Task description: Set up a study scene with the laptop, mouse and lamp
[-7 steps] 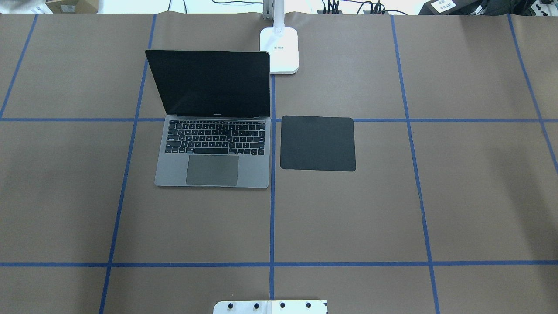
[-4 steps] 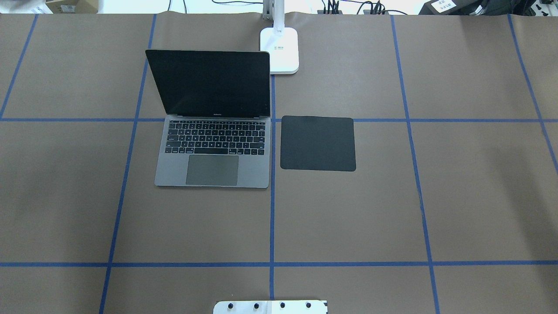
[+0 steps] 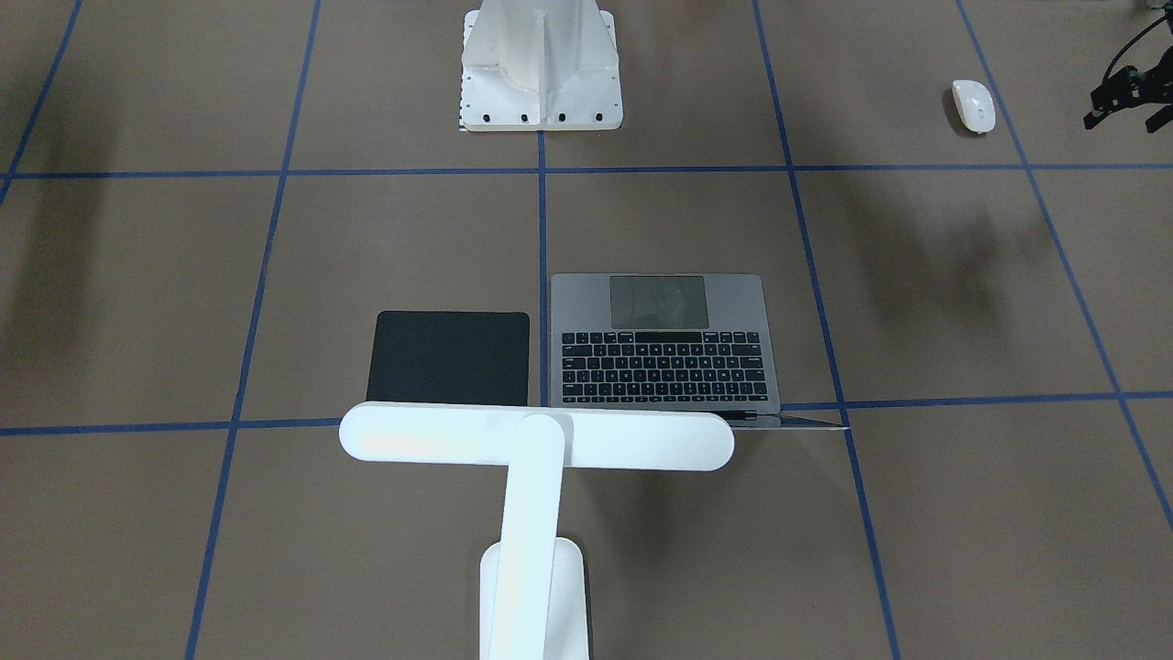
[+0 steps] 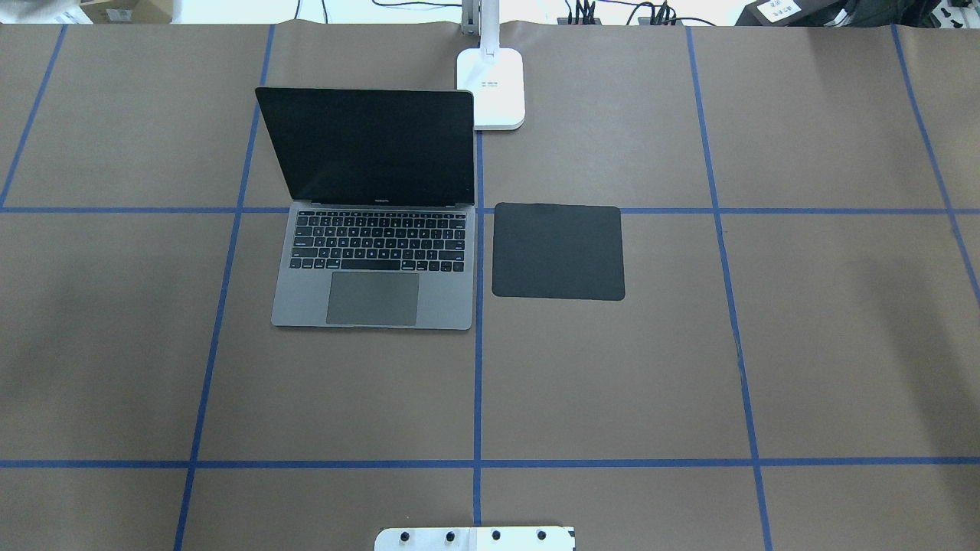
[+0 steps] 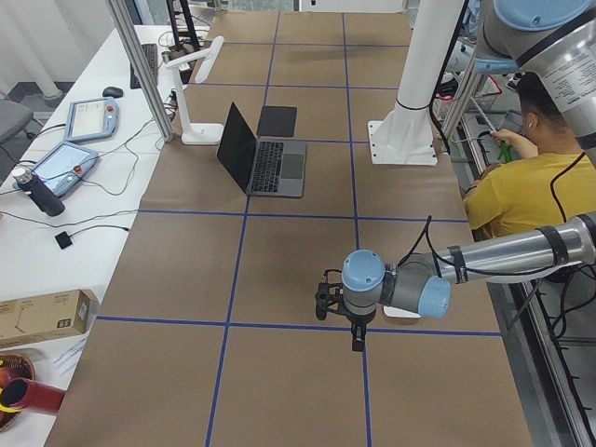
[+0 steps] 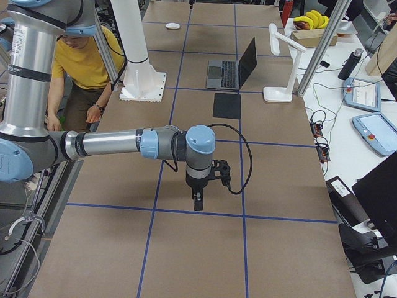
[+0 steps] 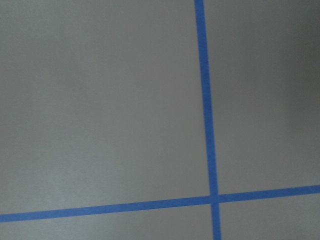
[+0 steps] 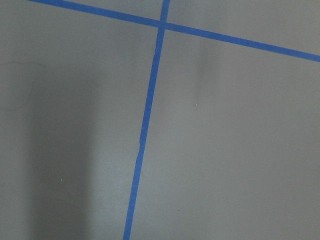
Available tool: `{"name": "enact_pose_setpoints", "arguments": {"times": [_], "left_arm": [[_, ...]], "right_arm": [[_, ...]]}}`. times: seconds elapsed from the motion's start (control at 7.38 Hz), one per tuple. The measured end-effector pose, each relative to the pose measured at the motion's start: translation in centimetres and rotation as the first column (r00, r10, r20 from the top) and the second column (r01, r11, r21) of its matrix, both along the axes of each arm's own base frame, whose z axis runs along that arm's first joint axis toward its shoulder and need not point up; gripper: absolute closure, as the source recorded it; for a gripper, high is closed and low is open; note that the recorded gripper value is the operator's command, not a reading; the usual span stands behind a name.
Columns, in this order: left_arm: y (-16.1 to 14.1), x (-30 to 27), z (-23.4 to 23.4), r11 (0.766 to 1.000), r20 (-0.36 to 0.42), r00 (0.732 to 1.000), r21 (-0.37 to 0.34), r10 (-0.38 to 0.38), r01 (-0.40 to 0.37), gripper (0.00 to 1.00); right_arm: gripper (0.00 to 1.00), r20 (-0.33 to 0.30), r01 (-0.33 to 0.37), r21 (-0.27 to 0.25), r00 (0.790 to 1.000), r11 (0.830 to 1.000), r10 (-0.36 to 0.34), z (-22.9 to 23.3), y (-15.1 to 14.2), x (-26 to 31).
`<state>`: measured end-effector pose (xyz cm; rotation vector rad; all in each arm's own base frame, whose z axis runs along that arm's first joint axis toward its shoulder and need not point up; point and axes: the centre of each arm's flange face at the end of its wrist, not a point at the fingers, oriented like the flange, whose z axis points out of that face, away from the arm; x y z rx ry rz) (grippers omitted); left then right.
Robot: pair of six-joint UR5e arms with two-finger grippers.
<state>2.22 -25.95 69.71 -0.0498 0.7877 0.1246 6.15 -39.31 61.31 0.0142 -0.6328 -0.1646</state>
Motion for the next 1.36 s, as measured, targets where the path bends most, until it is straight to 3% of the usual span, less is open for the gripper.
{"name": "enact_pose_setpoints", "arguments": {"times": [0.54,1.36], "left_arm": [[4.1,5.7,-1.5,0.997,-0.046,0.998,-0.070,0.030,-0.033,0.00],[8.0,9.7,-1.1,0.984,-0.009,0.992,-0.121,0.128,-0.128,0.00]], "right_arm": [[0.00,0.000,0.000,0.001,1.000,1.000,0.000,0.0,0.0,0.0],[0.00,-0.002,-0.002,0.001,1.000,1.000,0.002,0.0,-0.1,0.0]]}}
